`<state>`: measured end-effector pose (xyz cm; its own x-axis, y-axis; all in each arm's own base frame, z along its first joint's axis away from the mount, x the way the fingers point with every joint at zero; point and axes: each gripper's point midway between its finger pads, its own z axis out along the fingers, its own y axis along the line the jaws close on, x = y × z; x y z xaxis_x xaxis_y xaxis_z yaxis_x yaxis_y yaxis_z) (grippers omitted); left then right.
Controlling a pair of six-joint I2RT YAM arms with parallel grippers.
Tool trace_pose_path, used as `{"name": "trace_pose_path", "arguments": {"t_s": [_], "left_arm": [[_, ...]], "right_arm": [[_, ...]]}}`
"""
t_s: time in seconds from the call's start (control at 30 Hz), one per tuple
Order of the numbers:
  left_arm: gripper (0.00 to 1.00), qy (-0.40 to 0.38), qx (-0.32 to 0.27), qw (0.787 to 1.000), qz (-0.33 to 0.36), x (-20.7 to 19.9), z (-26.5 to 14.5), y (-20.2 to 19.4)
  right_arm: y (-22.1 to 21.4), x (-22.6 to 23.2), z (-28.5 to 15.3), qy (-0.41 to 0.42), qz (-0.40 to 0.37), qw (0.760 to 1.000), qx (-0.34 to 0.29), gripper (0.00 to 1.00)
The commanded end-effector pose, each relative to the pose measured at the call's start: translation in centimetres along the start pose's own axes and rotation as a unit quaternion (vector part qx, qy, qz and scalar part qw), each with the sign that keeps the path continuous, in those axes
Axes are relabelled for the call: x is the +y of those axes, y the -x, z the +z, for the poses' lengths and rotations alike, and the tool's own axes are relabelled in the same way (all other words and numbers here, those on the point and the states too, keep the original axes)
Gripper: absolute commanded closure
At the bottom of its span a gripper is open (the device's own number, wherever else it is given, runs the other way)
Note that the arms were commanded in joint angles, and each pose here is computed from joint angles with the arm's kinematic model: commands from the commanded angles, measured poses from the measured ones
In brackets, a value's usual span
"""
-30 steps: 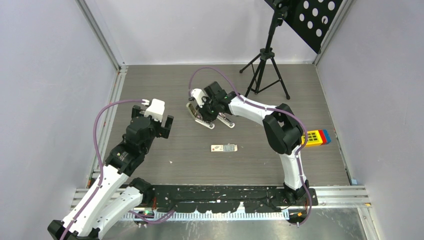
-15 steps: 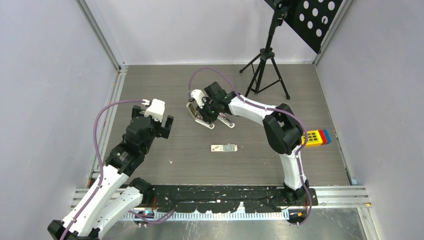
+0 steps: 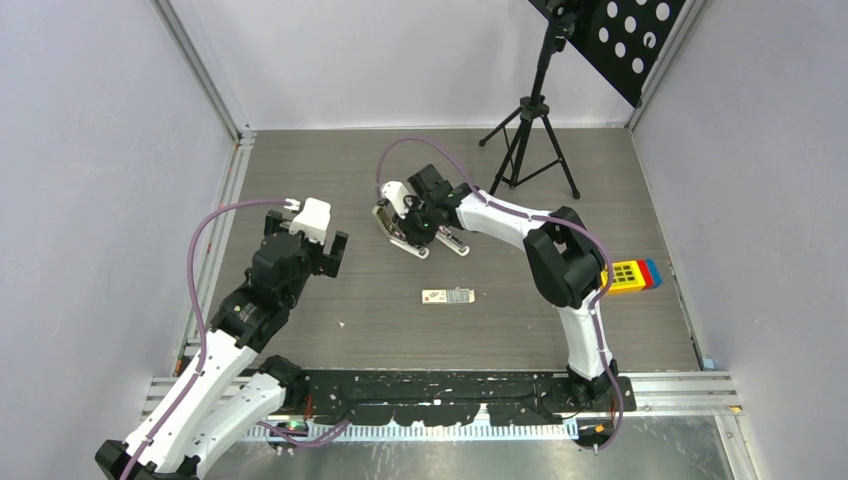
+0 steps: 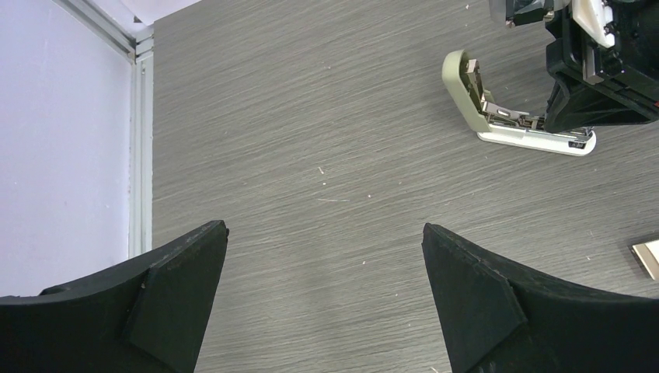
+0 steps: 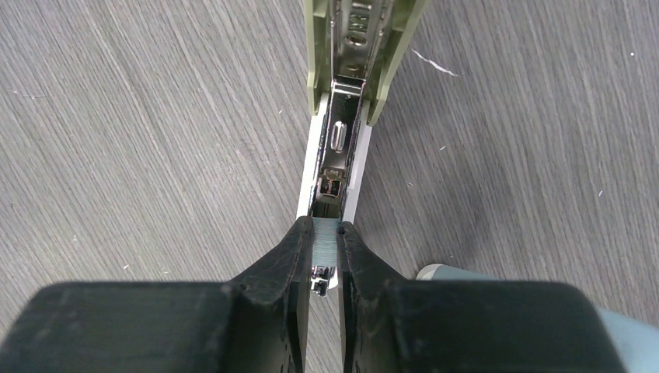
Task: Load the staples into the stapler
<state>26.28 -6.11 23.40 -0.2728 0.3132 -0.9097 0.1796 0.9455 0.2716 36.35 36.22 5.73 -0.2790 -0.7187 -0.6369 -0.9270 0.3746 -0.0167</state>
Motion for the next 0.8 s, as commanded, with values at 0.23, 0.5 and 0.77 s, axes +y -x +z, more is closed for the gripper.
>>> {"name": "trace_pose_path", "arguments": {"t_s": [0.23, 0.5, 0.77], "left_arm": [[0.0, -0.002, -0.024, 1.0, -0.007, 0.0, 0.1, 1.0], [0.0, -0.003, -0.025, 1.0, -0.007, 0.0, 0.1, 1.1], [0.0, -0.004, -0.025, 1.0, -0.007, 0.0, 0.1, 1.1]], "right_arm": [[1.4, 0.1, 0.1, 0.008, -0.013, 1.0, -0.014, 0.83], [1.1, 0.2, -0.2, 0.006, -0.009, 1.0, -0.008, 0.82], [2.8, -0.2, -1.3, -0.008, 0.002, 0.999, -0.033, 0.83]]}}
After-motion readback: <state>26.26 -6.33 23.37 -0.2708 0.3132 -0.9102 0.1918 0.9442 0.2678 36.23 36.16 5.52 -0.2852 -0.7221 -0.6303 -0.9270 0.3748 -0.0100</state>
